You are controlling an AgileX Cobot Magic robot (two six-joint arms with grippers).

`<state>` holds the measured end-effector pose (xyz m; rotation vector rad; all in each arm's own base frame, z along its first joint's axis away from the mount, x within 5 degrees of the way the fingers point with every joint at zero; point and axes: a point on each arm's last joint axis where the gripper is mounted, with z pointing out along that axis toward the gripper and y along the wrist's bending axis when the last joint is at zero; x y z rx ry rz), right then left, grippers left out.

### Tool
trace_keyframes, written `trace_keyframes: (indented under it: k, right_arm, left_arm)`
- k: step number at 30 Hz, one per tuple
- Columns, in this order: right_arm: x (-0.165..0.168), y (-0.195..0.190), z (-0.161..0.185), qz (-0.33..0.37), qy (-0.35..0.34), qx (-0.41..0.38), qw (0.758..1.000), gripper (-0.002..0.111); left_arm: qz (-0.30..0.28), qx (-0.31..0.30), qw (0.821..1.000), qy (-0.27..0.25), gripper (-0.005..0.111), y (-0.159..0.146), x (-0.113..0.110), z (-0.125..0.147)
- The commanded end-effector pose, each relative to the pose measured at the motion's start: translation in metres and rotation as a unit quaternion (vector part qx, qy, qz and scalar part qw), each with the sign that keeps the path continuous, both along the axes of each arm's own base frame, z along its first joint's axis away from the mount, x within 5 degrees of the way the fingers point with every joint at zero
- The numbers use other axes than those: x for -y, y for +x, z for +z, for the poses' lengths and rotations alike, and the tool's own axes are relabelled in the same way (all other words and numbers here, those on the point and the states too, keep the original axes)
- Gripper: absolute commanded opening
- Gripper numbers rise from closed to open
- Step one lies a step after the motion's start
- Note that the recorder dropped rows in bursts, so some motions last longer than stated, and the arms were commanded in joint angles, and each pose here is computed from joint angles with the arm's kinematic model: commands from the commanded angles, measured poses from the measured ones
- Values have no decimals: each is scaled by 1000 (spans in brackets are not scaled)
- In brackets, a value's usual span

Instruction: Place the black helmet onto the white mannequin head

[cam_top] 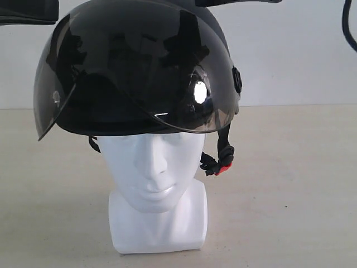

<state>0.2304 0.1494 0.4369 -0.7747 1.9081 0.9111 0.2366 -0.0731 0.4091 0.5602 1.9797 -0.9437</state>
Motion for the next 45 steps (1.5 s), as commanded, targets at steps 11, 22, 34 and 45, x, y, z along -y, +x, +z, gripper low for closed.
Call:
trace_keyframes:
  k: [11,22,34,45]
  right_arm:
    - [-5,11,-11,1,-10,-21,1000,0]
    - [-6,5,-20,28,-27,-54,998,0]
    - [-6,1,-51,43,-46,-103,993,0]
    - [-6,-1,-52,52,-50,-115,991,0]
  left_arm:
    - [-22,-18,999,-22,4,-3,7,-6]
    - [-71,-27,997,-11,4,-13,31,-10]
    - [-110,-67,992,-6,4,-22,33,-21]
    - [-99,-58,993,4,4,-31,30,-23]
